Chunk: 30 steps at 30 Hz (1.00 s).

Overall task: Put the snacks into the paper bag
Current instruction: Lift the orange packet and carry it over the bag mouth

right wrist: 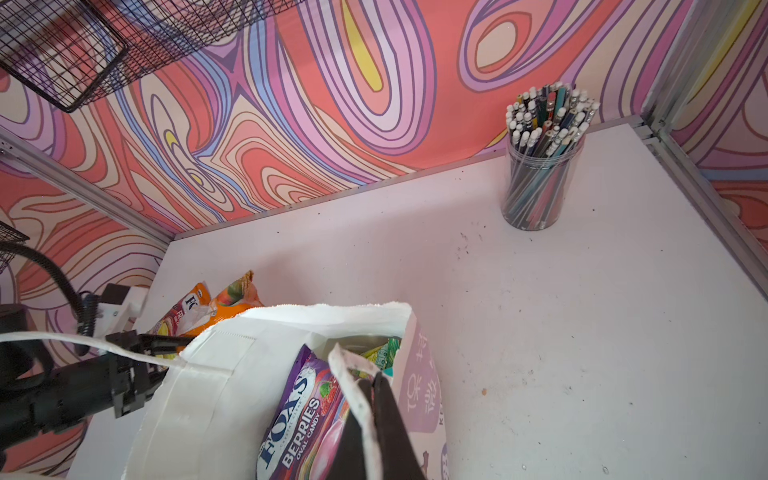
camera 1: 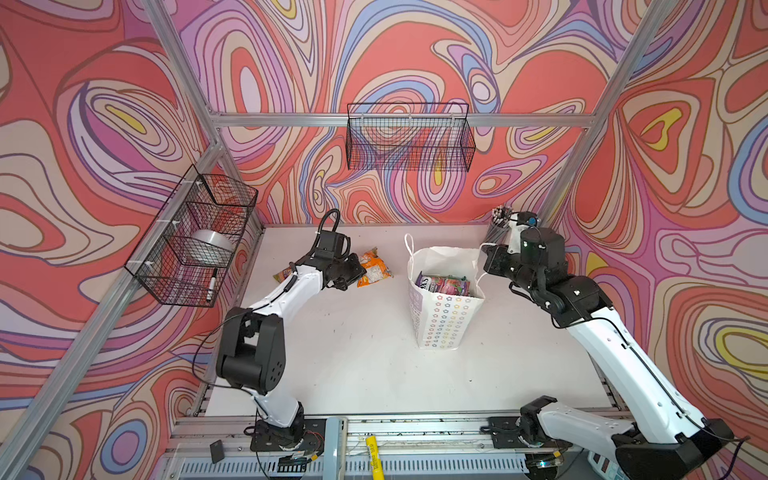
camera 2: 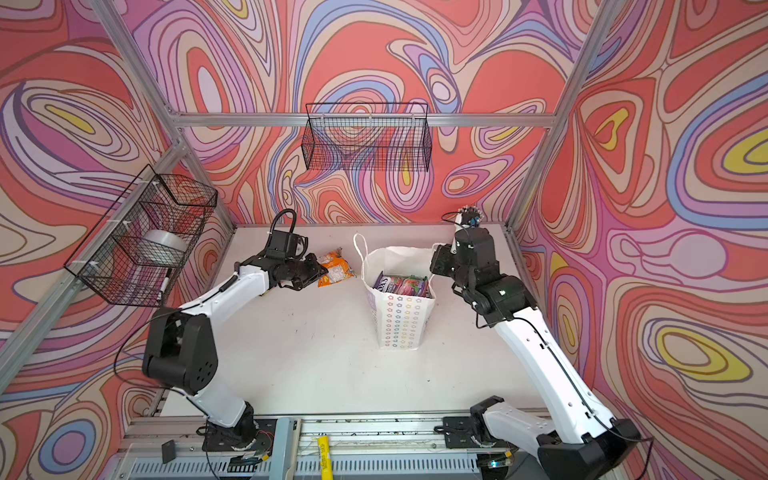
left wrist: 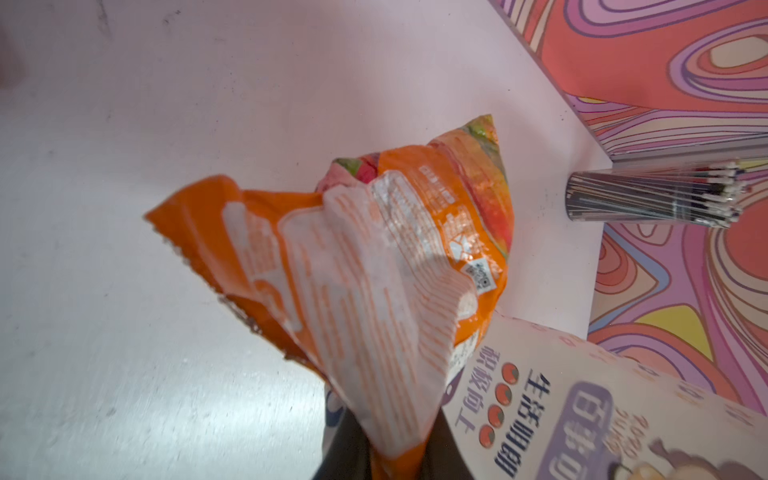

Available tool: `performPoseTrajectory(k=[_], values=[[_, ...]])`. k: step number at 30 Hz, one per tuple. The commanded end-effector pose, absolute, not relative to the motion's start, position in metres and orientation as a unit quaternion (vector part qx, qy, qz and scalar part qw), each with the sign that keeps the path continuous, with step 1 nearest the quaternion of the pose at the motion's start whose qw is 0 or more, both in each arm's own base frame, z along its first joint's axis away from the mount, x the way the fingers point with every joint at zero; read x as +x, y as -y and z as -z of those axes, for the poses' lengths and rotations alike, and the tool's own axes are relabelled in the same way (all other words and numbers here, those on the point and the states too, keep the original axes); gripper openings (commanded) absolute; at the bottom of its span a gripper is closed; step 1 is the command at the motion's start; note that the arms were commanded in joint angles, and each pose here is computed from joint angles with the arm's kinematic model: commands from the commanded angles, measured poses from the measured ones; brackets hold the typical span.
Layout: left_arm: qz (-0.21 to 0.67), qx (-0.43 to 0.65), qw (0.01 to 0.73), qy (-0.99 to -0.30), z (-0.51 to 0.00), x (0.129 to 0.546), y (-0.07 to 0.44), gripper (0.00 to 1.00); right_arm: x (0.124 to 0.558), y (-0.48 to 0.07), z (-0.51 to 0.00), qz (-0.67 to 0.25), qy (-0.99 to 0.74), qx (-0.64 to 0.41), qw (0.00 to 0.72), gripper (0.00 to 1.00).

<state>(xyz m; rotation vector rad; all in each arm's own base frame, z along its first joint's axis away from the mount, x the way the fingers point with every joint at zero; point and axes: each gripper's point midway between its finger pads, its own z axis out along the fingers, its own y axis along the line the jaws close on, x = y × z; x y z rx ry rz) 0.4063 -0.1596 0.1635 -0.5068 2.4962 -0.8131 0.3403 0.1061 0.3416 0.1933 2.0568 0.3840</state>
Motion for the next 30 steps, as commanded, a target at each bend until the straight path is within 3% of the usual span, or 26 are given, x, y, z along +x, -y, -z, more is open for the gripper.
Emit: performPoseTrajectory(k=[1,14,23,30], values=[[0.293,-0.184,0.25,-0.904,-0.195,0.379,0.148,0.15,0.332,-0.106,-0.34,-0.165,-0.849,0.07,0.496,0.0],[0.344,-0.131,0.349,-0.862,-0.348,0.28,0.135,0.13,0.329,-0.119,-0.349,-0.206,-0.841,0.056,0.497,0.0],[0.385,-0.049,0.398,-0.831,-0.431,0.246,0.177,0.12,0.338,-0.126,-0.356,-0.21,-0.84,0.043,0.499,0.0],[0.38,0.054,0.382,-0.841,-0.443,0.243,0.264,0.12,0.333,-0.13,-0.362,-0.229,-0.835,0.041,0.499,0.0]])
